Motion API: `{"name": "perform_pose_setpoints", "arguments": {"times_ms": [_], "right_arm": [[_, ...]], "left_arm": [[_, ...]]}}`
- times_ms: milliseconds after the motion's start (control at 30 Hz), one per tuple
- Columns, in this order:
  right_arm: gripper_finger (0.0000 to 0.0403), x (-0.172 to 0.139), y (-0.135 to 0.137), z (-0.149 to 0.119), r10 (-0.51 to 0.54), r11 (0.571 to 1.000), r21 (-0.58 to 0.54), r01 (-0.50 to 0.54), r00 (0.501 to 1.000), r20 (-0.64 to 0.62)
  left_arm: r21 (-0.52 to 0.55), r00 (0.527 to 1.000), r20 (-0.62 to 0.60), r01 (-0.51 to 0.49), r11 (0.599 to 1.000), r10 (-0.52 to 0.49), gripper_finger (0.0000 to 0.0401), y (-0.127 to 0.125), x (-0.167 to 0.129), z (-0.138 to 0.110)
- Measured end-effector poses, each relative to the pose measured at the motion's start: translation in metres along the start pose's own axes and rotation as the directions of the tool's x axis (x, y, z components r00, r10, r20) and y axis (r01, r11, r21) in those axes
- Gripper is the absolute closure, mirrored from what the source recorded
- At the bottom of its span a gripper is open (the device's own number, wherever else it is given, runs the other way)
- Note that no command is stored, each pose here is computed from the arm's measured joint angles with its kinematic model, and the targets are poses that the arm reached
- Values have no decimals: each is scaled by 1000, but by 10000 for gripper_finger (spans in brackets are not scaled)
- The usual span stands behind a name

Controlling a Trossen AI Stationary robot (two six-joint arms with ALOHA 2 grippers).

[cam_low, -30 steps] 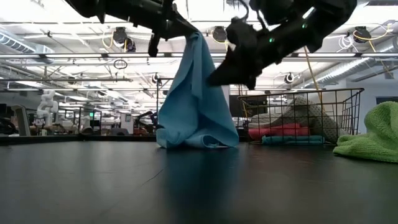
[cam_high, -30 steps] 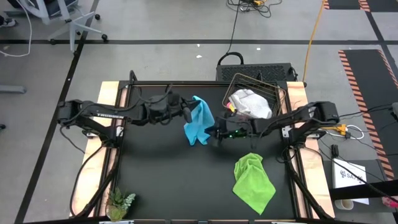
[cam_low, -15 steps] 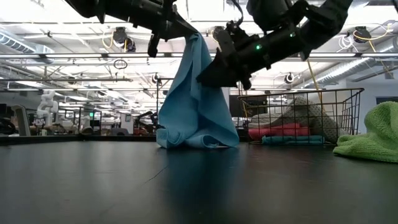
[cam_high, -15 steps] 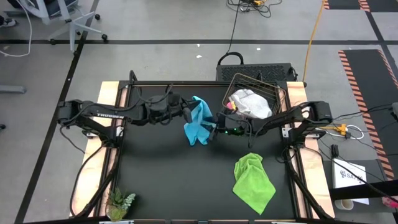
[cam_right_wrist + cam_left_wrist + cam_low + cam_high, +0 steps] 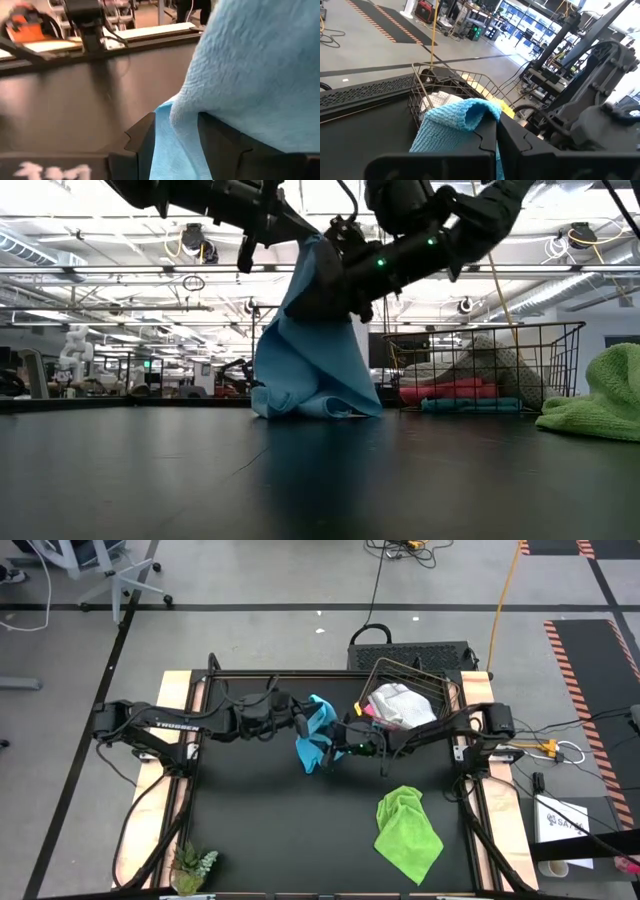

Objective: Fold microfiber towels
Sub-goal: Fold the blue towel

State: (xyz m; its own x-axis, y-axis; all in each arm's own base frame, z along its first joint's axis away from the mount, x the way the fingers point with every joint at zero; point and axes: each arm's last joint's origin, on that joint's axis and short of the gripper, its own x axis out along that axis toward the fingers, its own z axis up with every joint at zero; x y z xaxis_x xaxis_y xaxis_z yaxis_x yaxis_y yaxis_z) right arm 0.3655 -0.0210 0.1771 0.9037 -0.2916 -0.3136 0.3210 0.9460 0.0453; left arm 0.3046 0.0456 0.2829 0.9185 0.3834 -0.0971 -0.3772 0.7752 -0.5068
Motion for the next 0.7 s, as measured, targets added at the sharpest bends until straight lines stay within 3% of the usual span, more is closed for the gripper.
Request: {"name": "perform_pose_setpoints", "arguments": {"times_ms": [200, 700], "right_arm": [[261, 0, -3, 7, -90, 995, -49, 89, 996, -10], [261, -1, -5, 21, -85, 981, 184, 66, 992, 96]], "left_arm": [[3, 1000, -3, 0, 1000, 0, 396, 0, 0, 0], [45, 999, -30, -18, 999, 19, 394, 2, 0, -3]]}}
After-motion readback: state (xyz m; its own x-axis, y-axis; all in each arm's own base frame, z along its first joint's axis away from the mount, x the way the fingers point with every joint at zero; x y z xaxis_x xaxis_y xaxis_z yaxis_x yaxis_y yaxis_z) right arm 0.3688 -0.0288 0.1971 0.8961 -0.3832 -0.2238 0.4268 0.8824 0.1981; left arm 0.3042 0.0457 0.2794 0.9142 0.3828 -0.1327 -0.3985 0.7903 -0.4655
